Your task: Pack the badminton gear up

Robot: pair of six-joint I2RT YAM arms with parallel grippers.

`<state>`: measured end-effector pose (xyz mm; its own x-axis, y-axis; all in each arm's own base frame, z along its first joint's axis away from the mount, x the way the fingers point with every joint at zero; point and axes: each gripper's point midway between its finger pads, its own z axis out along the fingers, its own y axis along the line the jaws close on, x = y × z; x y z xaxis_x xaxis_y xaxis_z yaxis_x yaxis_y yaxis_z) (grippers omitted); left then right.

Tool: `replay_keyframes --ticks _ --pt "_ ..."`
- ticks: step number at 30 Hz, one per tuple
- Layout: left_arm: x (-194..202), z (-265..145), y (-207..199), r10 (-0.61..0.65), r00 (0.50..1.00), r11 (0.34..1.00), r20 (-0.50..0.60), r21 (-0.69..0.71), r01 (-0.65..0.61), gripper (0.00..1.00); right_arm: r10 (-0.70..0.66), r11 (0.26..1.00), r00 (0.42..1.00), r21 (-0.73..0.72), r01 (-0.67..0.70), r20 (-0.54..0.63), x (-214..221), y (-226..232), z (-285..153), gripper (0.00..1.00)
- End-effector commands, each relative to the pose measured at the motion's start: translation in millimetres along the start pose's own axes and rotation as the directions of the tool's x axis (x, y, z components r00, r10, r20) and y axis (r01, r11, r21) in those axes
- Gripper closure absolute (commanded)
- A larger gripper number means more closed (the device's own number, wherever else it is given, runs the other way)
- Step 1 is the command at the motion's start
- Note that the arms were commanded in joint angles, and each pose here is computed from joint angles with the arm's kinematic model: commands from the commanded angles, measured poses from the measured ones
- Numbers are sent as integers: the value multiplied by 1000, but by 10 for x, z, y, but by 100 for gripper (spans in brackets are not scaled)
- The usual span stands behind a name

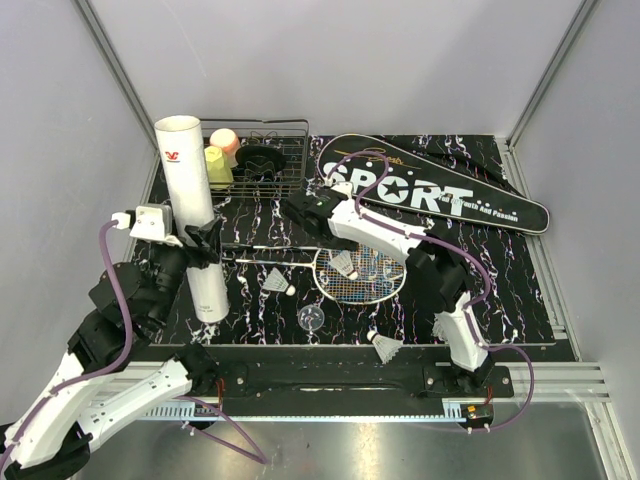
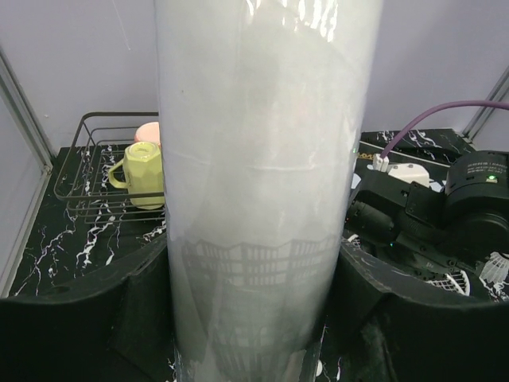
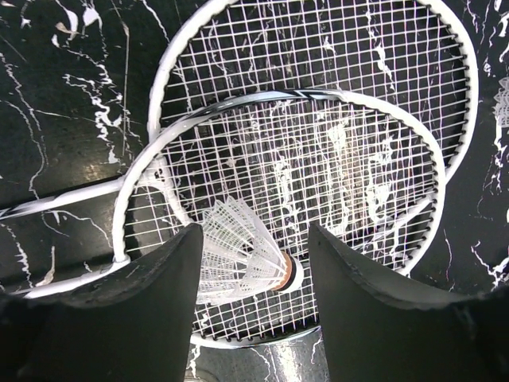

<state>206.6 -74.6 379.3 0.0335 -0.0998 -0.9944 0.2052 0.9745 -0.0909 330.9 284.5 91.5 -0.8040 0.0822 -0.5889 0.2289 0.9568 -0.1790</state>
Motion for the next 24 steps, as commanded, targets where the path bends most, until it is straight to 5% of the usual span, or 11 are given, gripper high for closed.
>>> replay_keyframes --ticks 1,13,18,20,24 --pt "-200 -53 -14 -58 996 998 61 24 57 71 41 998 998 45 -43 38 -58 -85 -24 39" --pt "-169 -35 -29 -57 997 998 54 25 56 71 35 999 999 25 -35 -27 160 -93 28 47" --pt "-147 -22 -35 -55 997 998 47 23 54 71 37 999 999 -11 -38 -33 150 -46 -9 68" --pt "-131 -6 -50 -45 998 999 42 27 44 71 50 999 999 -14 -50 -9 67 -82 -74 84" --pt "-26 52 -136 15 1000 998 16 62 -16 70 92 994 991 -70 -86 100 -295 -239 -388 100"
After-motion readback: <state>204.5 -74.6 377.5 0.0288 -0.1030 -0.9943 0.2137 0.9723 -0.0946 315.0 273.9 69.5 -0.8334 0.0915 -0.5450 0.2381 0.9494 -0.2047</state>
